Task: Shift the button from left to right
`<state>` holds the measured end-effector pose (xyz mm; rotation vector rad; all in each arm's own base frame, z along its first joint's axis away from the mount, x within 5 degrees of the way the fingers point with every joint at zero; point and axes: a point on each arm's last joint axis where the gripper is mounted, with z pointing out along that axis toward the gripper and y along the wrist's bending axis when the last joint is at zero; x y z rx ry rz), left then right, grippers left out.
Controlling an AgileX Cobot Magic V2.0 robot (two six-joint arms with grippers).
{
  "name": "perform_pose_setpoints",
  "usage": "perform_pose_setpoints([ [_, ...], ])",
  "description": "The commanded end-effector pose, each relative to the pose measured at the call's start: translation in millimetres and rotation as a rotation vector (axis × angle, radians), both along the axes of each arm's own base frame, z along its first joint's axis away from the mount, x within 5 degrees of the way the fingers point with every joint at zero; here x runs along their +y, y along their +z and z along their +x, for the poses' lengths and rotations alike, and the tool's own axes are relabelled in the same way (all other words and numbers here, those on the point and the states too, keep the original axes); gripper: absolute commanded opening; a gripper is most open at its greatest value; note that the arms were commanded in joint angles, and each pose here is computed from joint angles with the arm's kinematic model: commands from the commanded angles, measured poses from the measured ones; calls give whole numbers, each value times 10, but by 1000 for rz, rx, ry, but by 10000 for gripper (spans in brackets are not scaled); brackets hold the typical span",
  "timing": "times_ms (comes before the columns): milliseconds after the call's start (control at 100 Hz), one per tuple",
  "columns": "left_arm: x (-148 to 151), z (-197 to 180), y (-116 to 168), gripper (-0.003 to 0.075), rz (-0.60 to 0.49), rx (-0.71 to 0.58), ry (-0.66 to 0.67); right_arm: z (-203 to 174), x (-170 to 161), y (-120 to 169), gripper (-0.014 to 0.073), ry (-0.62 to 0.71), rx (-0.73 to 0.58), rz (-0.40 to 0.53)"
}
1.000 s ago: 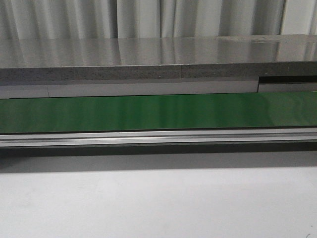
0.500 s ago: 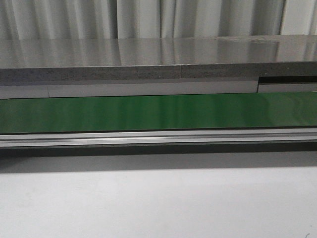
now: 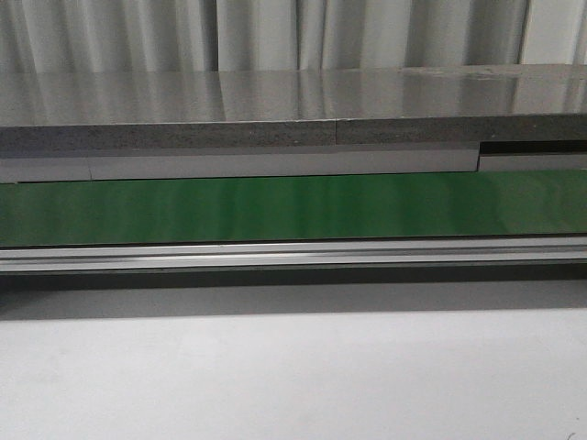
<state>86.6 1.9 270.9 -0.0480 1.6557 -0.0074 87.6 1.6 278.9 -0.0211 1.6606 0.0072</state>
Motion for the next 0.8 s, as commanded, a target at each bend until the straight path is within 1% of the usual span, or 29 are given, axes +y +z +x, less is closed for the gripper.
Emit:
perform_pose_setpoints([
  [0, 14, 2, 155, -20, -4, -96, 15, -4, -10, 168, 30, -11, -109, 4],
  [40, 14, 2, 155, -21, -4, -96, 15, -4, -10, 168, -38, -11, -109, 4],
  [70, 14, 2, 155, -20, -4, -96, 15, -4, -10, 168, -74, -11, -109, 4],
  [110, 14, 2, 155, -20, -4, -96, 15, -4, -10, 168, -62, -11, -109, 4],
  [790, 14, 2, 155, -21, -4, -96, 15, -4, -10, 168, -66, -11, -109, 4],
])
